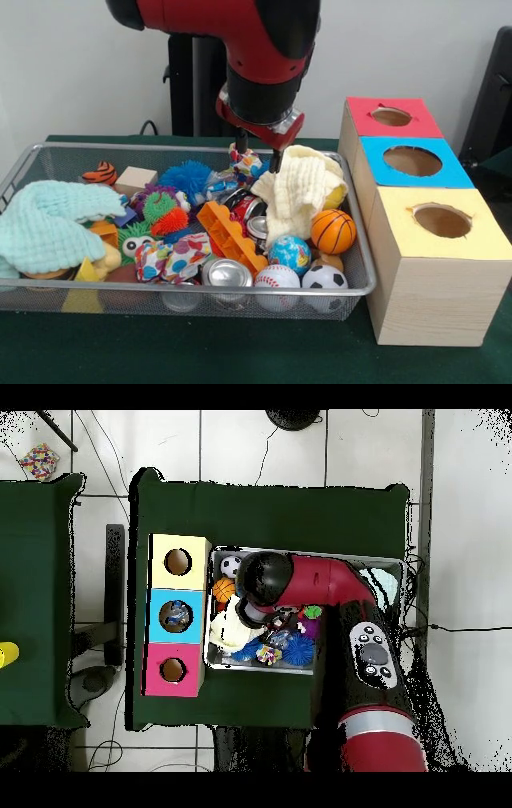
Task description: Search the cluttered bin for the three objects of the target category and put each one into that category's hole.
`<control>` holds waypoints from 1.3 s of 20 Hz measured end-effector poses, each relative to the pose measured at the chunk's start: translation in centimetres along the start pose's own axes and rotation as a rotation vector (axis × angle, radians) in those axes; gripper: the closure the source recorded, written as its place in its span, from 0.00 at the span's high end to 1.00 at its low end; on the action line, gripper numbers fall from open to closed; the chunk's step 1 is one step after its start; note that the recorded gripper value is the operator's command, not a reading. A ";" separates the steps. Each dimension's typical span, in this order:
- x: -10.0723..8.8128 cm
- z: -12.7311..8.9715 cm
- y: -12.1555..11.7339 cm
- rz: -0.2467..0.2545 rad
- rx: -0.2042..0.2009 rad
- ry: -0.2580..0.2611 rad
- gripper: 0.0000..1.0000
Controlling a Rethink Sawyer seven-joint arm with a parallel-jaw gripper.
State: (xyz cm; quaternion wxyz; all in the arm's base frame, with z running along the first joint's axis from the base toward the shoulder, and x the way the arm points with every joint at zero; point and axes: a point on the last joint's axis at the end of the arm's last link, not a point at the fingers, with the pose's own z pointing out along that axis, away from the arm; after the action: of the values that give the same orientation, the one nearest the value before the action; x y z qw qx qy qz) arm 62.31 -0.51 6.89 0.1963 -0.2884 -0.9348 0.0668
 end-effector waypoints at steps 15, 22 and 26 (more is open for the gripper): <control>1.0 0.4 1.7 -0.037 0.112 -0.080 1.00; 0.7 0.9 1.4 -0.027 0.160 -0.101 1.00; 0.8 1.2 1.1 -0.024 0.181 -0.106 1.00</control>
State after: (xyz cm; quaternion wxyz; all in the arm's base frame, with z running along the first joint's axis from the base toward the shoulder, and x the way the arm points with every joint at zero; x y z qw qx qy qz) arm 61.77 0.88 5.83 0.1728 -0.2541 -0.9374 0.1638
